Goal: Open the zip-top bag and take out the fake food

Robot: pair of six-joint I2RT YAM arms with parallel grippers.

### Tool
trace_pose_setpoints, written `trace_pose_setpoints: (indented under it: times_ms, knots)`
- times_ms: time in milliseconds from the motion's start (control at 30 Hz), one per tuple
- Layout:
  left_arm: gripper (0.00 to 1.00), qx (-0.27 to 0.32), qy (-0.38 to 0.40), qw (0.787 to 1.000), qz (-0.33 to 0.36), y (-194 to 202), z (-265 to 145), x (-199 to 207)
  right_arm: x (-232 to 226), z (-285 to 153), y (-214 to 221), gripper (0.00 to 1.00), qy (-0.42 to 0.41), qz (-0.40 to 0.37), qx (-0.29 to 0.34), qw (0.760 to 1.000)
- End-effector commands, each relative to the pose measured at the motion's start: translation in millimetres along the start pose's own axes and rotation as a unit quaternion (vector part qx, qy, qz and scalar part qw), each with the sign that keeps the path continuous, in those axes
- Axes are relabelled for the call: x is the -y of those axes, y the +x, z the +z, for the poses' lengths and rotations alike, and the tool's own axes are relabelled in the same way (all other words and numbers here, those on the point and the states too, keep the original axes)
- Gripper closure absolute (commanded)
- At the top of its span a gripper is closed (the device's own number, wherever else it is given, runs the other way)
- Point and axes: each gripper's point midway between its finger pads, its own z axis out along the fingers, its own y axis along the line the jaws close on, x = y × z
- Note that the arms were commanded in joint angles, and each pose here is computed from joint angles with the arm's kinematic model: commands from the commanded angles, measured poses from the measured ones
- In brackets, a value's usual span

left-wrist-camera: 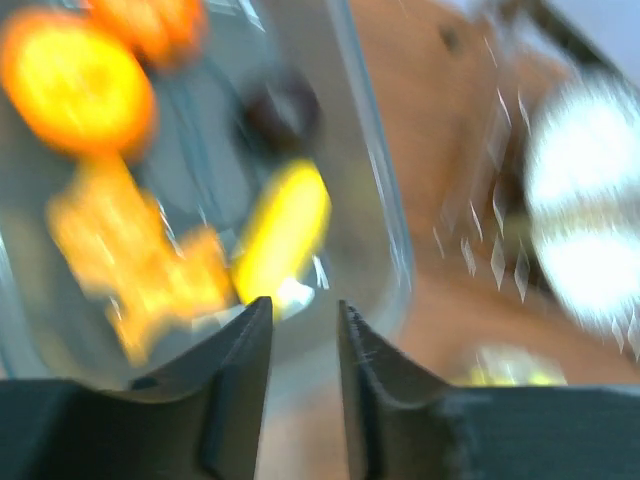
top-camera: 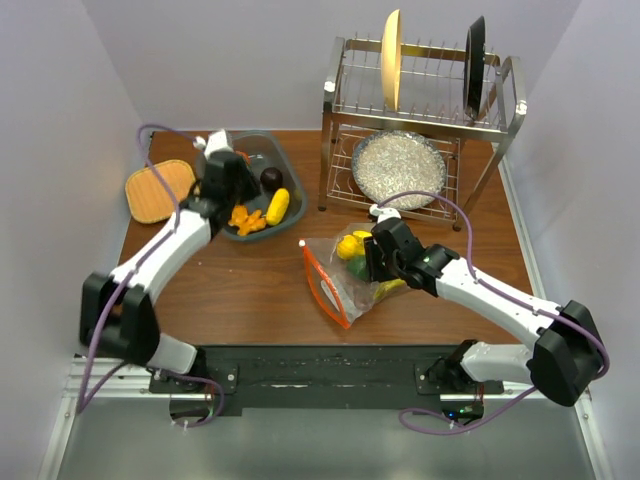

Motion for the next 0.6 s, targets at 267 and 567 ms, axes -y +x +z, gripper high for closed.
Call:
trace_pose_setpoints:
  times_ms: [267, 567]
  knots:
    - [0.81, -0.138, 0.144, 0.98, -0.021, 177.2, -95.7, 56.0, 14.8, 1.6, -29.6, 0.67, 0.051, 0.017, 0.04, 0.998]
    - [0.77, -0.191, 0.217, 0.957, -0.013, 235.1, -99.2, 111.0, 25.0, 15.7, -50.2, 0.72, 0.086, 0.042, 0.066, 0.993]
